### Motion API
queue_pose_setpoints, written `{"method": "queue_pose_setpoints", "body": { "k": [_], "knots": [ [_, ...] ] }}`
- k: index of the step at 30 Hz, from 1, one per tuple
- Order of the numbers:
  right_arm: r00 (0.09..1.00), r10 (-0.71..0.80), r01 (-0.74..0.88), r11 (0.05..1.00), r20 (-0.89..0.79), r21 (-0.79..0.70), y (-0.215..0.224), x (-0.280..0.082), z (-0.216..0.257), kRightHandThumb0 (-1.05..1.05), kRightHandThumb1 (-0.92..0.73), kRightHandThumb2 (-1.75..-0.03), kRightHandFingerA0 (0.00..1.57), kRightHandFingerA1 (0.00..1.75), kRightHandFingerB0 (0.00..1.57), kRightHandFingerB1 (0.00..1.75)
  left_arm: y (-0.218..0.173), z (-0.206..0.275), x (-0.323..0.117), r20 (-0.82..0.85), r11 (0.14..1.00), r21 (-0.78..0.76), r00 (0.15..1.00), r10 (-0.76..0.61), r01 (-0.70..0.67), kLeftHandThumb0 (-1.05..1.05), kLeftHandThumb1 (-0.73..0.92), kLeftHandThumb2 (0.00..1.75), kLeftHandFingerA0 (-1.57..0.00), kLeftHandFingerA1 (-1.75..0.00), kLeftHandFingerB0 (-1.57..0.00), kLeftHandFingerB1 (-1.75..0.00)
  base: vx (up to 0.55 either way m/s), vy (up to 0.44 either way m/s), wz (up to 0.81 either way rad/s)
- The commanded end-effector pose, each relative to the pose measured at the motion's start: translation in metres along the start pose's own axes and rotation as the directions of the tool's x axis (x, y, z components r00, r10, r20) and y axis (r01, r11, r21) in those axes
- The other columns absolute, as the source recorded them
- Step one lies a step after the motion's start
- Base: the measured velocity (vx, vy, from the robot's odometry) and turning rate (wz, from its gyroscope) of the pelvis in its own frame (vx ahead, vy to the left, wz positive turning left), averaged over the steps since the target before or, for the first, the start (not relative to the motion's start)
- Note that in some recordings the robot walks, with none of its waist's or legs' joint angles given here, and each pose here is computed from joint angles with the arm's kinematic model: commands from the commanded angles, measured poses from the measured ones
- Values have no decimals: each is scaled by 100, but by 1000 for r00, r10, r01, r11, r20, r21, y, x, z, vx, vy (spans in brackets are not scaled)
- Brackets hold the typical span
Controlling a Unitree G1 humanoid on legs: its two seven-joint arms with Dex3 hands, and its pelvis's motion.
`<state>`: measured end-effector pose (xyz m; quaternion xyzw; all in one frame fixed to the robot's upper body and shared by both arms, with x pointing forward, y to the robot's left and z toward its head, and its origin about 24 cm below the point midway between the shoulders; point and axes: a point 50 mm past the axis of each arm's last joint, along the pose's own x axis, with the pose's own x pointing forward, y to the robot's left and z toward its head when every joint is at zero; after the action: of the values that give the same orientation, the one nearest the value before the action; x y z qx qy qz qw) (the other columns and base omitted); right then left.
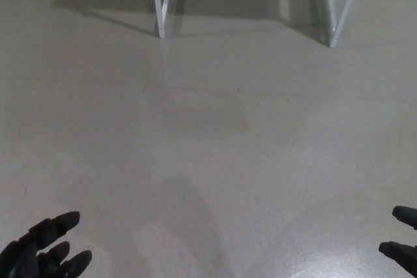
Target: The robot walk towards a table in front and click the button on the base of the boilling pot using its left middle finger
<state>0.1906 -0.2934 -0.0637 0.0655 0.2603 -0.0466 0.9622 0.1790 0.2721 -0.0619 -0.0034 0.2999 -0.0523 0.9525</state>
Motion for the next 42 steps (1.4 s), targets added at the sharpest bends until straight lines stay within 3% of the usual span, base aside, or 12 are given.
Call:
{"method": "queue_pose_setpoints", "body": {
  "k": [1,22,42],
  "knots": [
    [1000,-7,7,1000,8,-3,-5,-3,2,-23,-24,-50,80,62,67,57,4,1,-2,-12,1000,1,1000,-5,5,-20,61,58,-26,-39,-16,-29,0,0,0],
    [1000,-12,12,1000,0,-9,-4,-3,-2,-22,-23,-49,83,63,68,57,4,-3,-4,-28,1000,16,1000,5,-4,-19,60,58,-30,-40,-17,-29,137,75,1],
    [1000,-23,22,999,-20,-33,-4,-5,-6,-21,-23,-49,86,62,68,56,4,-6,-6,-52,999,53,999,3,-1,-24,59,58,-33,-41,-18,-29,259,-100,6]
  ]
}}
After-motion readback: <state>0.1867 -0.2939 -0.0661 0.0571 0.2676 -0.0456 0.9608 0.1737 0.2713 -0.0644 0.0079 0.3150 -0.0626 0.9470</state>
